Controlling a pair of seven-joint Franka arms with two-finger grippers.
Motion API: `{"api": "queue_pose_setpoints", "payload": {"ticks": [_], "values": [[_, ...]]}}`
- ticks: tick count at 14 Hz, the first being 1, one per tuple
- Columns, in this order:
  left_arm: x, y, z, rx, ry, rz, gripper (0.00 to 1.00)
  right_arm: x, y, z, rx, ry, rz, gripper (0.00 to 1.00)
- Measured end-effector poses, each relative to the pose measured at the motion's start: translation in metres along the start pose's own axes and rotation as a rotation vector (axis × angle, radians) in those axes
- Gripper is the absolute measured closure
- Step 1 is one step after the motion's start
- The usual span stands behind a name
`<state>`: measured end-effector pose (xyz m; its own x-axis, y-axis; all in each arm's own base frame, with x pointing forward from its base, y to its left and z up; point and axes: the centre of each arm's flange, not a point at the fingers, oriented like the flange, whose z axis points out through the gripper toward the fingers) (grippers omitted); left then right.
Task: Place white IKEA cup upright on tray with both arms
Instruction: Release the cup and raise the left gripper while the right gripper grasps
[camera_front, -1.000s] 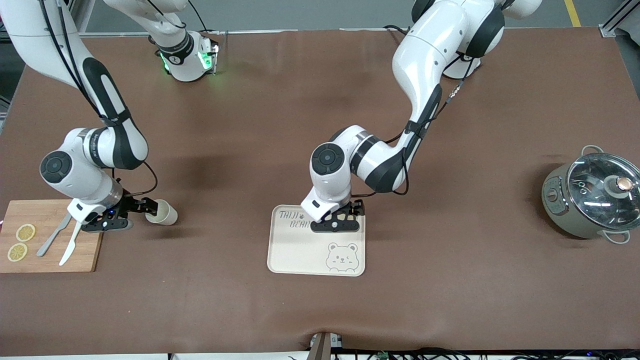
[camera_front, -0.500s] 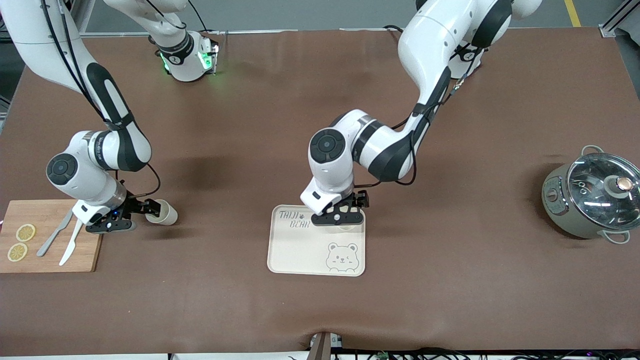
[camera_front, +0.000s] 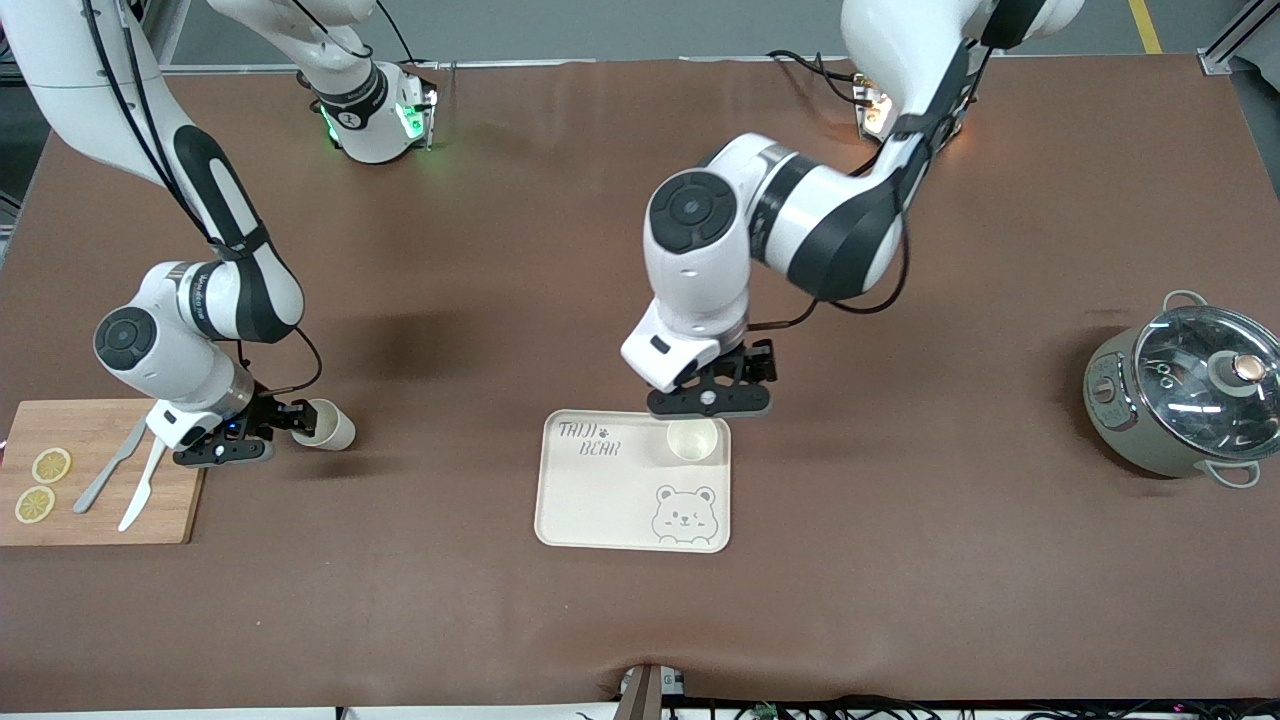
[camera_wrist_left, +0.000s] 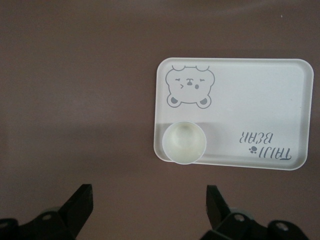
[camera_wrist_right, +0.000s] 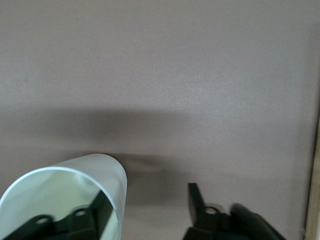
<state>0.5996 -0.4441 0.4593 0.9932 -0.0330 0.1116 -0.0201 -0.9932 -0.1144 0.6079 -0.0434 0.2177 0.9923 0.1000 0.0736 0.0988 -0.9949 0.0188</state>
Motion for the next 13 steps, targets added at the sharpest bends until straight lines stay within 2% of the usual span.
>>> {"api": "queue_pose_setpoints", "payload": {"ticks": [2, 3, 4, 5, 6, 7, 13], "values": [[0.011, -0.038, -0.024, 0.012, -0.013, 0.036, 0.0, 0.0, 0.0, 0.0, 0.0, 0.0, -0.001, 0.63], [0.018, -0.059, -0.033, 0.017, -0.021, 0.053, 0.0, 0.0, -0.001, 0.0, 0.0, 0.0, -0.001, 0.69], [0.025, -0.081, -0.041, 0.021, -0.028, 0.071, 0.0, 0.0, -0.001, 0.0, 0.0, 0.0, -0.001, 0.7], [0.031, -0.102, -0.048, 0.023, -0.033, 0.09, 0.0, 0.0, -0.001, 0.0, 0.0, 0.0, -0.001, 0.78], [0.038, -0.125, -0.055, 0.022, -0.037, 0.108, 0.0, 0.001, -0.002, -0.002, 0.001, 0.004, -0.003, 0.9], [0.045, -0.148, -0.06, 0.019, -0.039, 0.123, 0.0, 0.002, -0.004, -0.004, 0.003, 0.006, -0.006, 0.95], [0.08, -0.282, -0.066, -0.007, -0.052, 0.208, 0.0, 0.002, -0.005, -0.005, 0.003, 0.005, -0.008, 0.95]]}}
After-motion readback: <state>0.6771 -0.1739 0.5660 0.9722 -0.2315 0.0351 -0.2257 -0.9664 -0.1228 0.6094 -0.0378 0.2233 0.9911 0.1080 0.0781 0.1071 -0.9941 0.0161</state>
